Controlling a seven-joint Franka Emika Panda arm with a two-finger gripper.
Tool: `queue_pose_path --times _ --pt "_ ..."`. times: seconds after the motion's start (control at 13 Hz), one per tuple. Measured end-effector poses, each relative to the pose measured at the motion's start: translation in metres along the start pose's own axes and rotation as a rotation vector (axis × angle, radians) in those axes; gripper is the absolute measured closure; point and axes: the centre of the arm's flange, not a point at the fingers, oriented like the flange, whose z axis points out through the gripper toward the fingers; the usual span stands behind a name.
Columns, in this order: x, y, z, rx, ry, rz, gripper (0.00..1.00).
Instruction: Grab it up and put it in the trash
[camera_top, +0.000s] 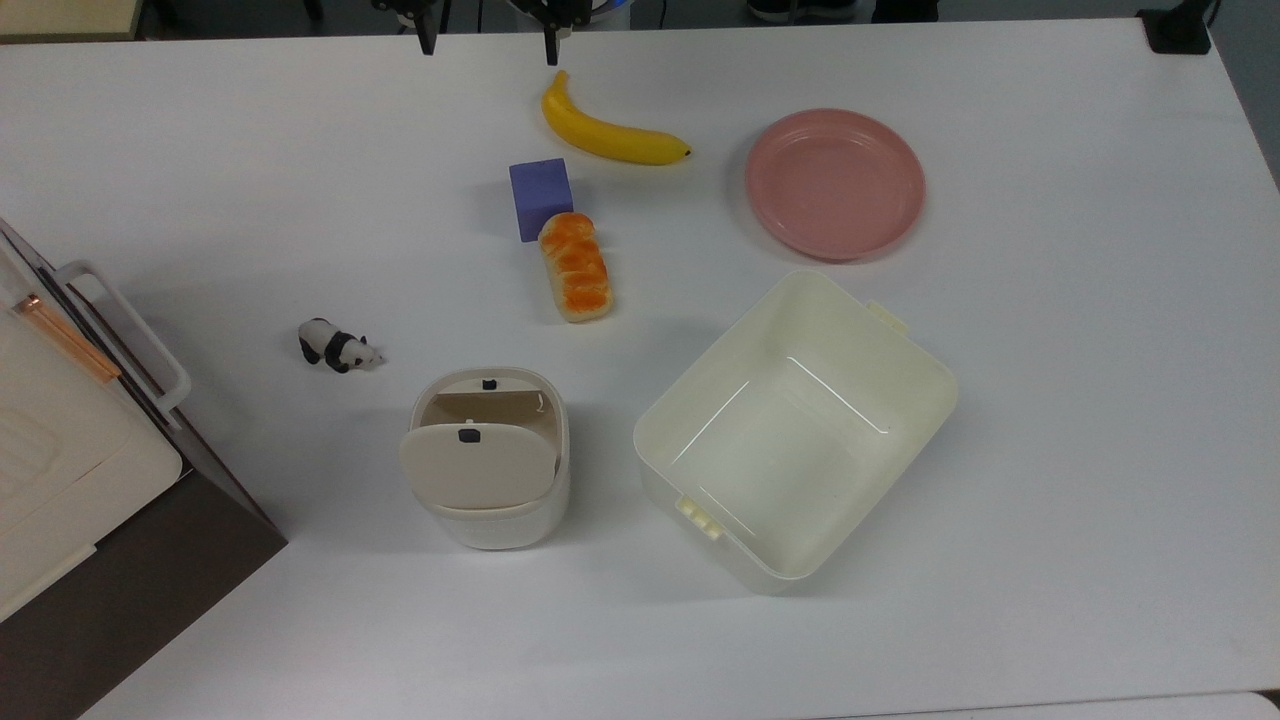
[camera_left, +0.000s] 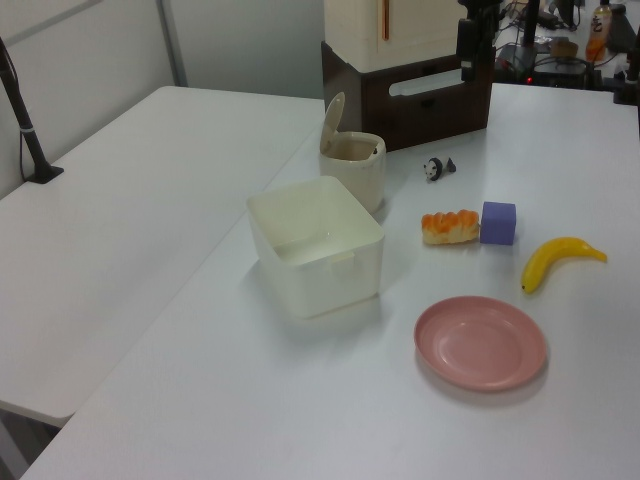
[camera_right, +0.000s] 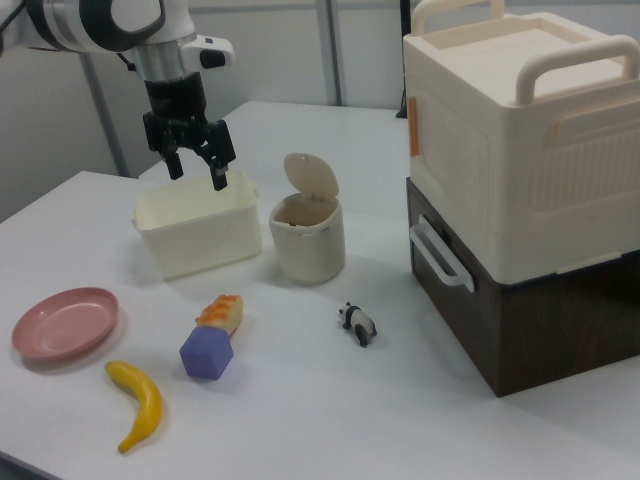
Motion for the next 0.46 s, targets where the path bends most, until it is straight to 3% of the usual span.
queue_pose_path --times 0.46 --pt "0.0052 -0.0027 0.0040 -0.035 0.016 -0.013 0.00"
